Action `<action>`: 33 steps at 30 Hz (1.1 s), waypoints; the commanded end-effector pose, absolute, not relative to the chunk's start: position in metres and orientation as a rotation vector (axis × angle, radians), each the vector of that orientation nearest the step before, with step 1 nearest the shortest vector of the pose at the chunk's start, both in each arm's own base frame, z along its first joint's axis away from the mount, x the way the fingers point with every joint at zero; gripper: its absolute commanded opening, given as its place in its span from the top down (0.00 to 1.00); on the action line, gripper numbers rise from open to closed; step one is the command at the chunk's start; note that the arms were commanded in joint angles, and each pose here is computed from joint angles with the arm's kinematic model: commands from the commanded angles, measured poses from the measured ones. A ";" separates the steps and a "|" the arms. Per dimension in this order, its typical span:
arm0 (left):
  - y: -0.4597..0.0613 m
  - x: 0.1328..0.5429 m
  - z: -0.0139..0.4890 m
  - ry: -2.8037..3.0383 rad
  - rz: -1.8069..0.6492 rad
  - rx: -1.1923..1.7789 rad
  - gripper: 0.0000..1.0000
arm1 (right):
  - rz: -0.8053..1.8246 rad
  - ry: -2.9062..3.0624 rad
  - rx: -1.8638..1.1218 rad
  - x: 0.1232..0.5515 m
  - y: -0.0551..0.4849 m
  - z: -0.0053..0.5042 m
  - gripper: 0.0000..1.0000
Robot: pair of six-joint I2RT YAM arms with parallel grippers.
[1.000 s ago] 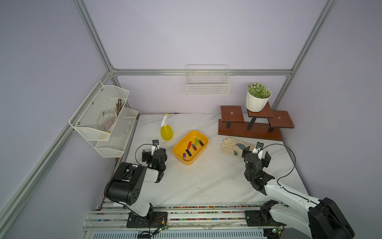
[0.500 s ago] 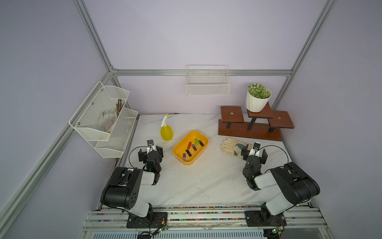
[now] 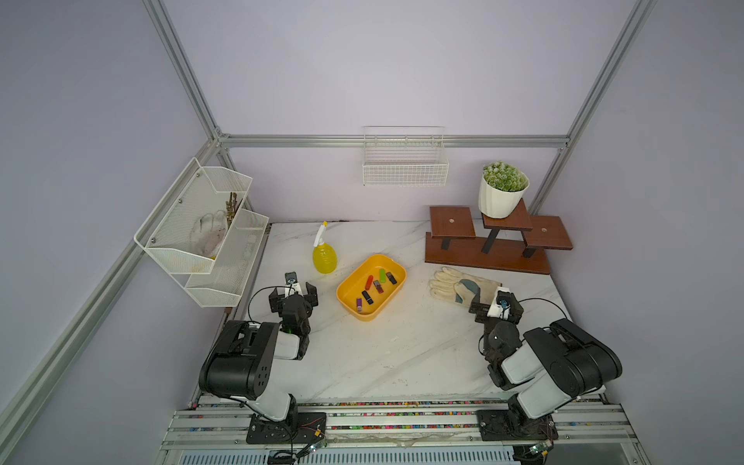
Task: Put the usb flash drive into the storage box
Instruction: Reset both arms
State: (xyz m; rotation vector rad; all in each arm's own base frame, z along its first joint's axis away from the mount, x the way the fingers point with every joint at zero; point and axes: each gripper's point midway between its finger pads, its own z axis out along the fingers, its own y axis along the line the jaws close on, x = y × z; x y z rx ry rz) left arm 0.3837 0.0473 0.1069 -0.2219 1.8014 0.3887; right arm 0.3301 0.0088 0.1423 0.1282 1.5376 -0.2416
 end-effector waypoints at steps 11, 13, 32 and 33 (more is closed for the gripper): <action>0.044 0.388 0.120 1.750 0.364 -0.223 0.00 | -0.035 1.670 0.065 0.390 0.007 0.133 0.00; 0.044 0.388 0.120 1.750 0.364 -0.222 0.00 | -0.018 1.643 0.020 0.381 0.015 0.136 0.00; 0.045 0.388 0.121 1.748 0.365 -0.223 0.00 | -0.064 1.704 0.095 0.391 0.003 0.131 0.00; 0.045 0.388 0.120 1.751 0.366 -0.223 0.00 | -0.064 1.699 0.101 0.391 0.003 0.132 0.00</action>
